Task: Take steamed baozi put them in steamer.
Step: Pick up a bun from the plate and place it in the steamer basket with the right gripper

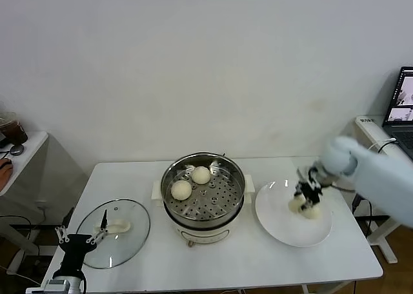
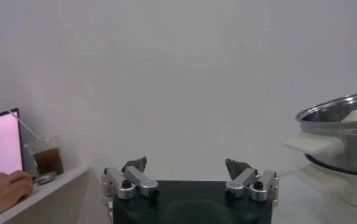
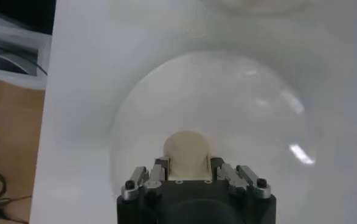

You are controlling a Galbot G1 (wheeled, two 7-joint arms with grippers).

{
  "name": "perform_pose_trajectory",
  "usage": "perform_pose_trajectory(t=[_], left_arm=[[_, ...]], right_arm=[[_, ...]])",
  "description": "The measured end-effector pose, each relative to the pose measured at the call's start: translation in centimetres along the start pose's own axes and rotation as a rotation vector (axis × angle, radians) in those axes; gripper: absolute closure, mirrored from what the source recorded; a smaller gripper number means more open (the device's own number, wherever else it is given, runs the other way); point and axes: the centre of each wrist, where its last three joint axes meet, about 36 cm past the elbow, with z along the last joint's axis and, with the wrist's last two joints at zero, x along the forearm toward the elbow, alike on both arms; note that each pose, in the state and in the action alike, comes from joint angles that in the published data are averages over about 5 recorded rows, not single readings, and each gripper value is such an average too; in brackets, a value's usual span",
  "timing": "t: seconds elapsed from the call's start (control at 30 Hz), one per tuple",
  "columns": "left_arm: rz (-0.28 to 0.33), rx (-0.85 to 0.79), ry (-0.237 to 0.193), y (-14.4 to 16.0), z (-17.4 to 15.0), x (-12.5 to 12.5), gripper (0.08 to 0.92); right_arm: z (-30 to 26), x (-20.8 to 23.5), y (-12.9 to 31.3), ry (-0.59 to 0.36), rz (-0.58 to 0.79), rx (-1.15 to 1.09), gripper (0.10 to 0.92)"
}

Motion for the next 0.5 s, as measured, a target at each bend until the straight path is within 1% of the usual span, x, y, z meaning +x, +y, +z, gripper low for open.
perform_pose_trajectory(t=[0.13,0.23,0.37,0.5], left_arm=[[0.001,0.003,0.0,0.0,0.0,-0.1,0.177],[0.001,0.007,-0.001,-0.1,0.0,-0.1,0.177],[-0.001,0.008,-0.003,-0.2,0.0,-0.2,0.177],[-0.007,0.005,0.0,0.0,0.1,-0.1,0.177]], right_arm=[[-2.9,4.1,-2.6,-0.04,0.054,0.086,0.589],[-5.9,6.1,-4.1,-0.065,0.078,0.17,0.587],[-10.6,6.8,-5.4,-0.09,0.083,0.304,0.582],[-15.5,5.7,-6.2,-0.112,0.071,0.456,0.581]])
